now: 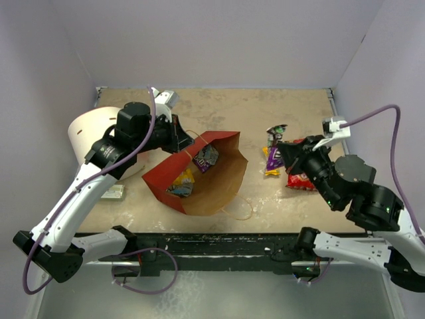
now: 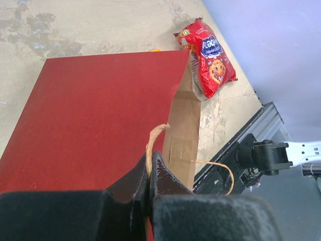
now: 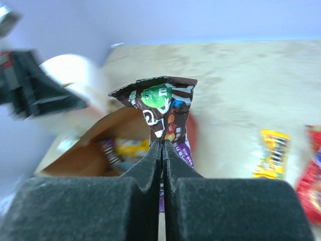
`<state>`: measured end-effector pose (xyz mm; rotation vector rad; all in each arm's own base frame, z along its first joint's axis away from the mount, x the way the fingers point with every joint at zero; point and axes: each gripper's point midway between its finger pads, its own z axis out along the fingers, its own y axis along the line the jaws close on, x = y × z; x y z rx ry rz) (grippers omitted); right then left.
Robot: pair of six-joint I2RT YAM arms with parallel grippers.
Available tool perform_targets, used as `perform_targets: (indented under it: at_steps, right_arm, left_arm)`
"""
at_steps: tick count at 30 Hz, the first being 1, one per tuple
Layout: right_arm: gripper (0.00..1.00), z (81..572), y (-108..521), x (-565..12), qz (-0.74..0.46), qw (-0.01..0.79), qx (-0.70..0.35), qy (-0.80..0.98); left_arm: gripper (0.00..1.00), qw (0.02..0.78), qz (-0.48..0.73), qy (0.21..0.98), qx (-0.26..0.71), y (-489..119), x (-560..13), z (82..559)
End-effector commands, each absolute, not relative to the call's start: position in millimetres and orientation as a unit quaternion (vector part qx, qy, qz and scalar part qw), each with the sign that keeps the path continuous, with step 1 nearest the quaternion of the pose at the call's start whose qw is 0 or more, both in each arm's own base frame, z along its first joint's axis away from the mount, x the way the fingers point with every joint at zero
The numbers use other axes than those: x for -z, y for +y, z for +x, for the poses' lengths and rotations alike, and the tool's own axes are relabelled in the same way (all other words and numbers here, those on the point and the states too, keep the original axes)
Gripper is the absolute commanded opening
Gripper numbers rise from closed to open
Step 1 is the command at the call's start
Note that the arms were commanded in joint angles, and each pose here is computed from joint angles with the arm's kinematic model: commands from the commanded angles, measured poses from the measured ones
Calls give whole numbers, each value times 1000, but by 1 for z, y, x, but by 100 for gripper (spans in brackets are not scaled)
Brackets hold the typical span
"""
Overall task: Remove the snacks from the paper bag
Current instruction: Place the snack at the center of the board.
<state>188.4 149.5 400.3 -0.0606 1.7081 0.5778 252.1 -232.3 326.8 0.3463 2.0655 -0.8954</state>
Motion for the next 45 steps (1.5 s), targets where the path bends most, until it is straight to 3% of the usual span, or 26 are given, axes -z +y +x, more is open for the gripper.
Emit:
perform_targets:
  at_steps: [1, 5, 11, 15, 22, 33, 39, 42, 45]
  right_arm:
    - [0, 220, 102, -376, 48, 630, -44, 774]
    - [0, 263, 105, -345, 46, 581, -4, 812]
    - [0, 327, 123, -251, 47, 434, -58, 898]
    - [0, 349, 153, -209, 18, 377, -99, 921]
    - [0, 362, 167, -121, 44, 265, -100, 958]
    - [0, 360, 135, -66, 65, 231, -18, 971]
    - [18, 352, 118, -67, 74, 228, 23, 971]
    - [32, 352, 120, -87, 63, 238, 13, 969]
    - [39, 355, 126, -122, 38, 277, -16, 960]
  left_arm:
    - [0, 439, 145, 812, 356, -231, -341, 253]
    - [0, 445, 157, 809, 351, -232, -345, 256]
    - [0, 446, 178, 807, 345, -236, -347, 261]
    - [0, 442, 189, 803, 352, -240, -347, 259]
    - [0, 447, 204, 794, 359, -240, -350, 254]
    - [0, 438, 228, 781, 382, -245, -345, 241]
    - [0, 442, 223, 782, 378, -243, -343, 243]
    - [0, 444, 214, 784, 376, -243, -344, 246]
    - [0, 440, 205, 786, 384, -246, -345, 248]
